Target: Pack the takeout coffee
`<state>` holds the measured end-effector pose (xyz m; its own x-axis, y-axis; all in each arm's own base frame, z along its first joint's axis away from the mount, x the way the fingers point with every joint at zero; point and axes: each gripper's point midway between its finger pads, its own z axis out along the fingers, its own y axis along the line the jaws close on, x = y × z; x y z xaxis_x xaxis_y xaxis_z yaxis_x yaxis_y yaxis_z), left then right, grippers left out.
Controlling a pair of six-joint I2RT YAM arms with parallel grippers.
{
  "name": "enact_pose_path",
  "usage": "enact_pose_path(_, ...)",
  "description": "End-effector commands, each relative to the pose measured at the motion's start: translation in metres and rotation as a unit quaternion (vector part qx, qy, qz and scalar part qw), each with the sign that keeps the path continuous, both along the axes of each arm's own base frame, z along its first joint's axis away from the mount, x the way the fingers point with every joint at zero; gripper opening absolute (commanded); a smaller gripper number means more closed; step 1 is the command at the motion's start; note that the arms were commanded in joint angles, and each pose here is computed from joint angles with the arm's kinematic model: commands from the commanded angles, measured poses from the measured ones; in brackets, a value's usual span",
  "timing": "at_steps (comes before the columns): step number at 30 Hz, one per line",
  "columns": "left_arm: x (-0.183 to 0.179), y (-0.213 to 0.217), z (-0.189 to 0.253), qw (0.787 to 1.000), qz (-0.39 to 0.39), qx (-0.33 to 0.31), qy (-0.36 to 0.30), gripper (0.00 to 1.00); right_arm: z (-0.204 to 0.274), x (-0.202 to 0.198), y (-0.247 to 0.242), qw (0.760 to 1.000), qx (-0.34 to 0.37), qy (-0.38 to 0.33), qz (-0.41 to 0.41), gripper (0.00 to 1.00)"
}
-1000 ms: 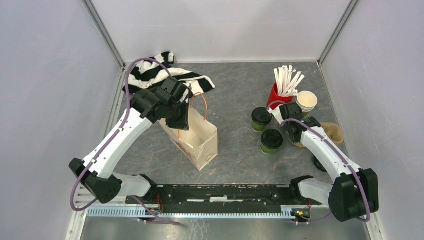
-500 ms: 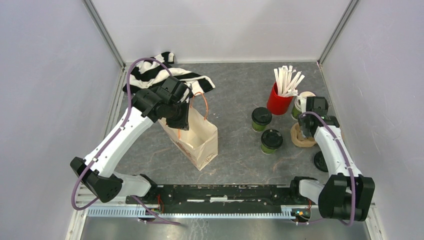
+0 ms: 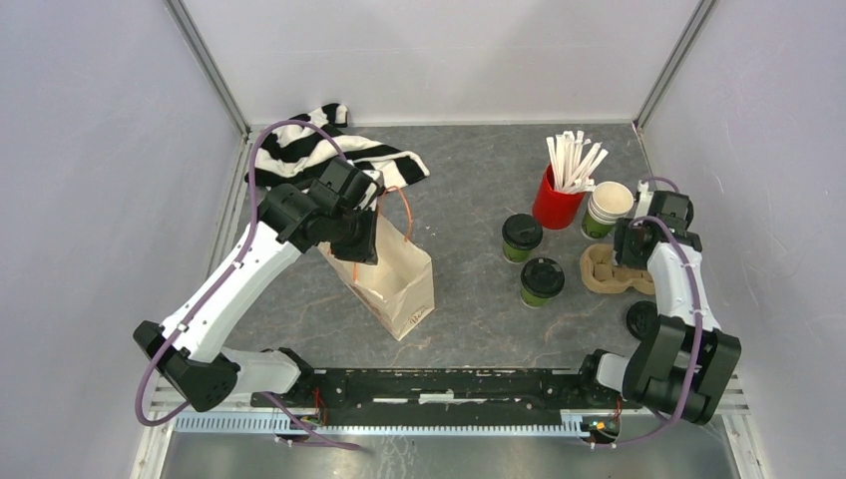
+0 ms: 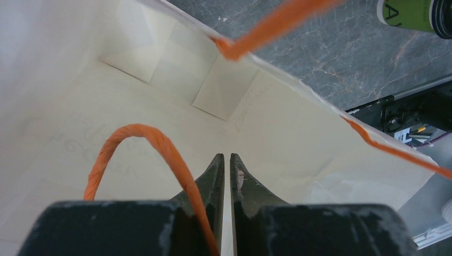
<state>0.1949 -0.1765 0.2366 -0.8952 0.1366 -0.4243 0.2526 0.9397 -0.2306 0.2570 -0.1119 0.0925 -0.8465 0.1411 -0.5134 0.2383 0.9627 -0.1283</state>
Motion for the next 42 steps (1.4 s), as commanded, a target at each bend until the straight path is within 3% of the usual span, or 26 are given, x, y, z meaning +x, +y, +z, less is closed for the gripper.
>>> enact_pose_path(1,0.001,0.0,0.01,0.999,-0.031,0.001,-0.04,0.15,0.018,0.027,-0.011,0.996,0.045,-0.065,-0.032,0.6)
enact_pose_path(11,0.001,0.002,0.012,0.997,-0.037,0.025,-0.061,0.15,0.011,0.026,-0.024,0.994,0.067,-0.065,-0.057,0.54)
enact_pose_path(33,0.001,0.0,0.01,0.997,-0.041,0.033,-0.062,0.15,-0.006,0.014,-0.017,0.994,0.083,-0.044,-0.057,0.56)
enact_pose_path(42,0.002,0.0,0.009,0.996,-0.042,0.035,-0.063,0.15,0.002,0.016,-0.022,0.994,0.071,-0.049,-0.062,0.37)
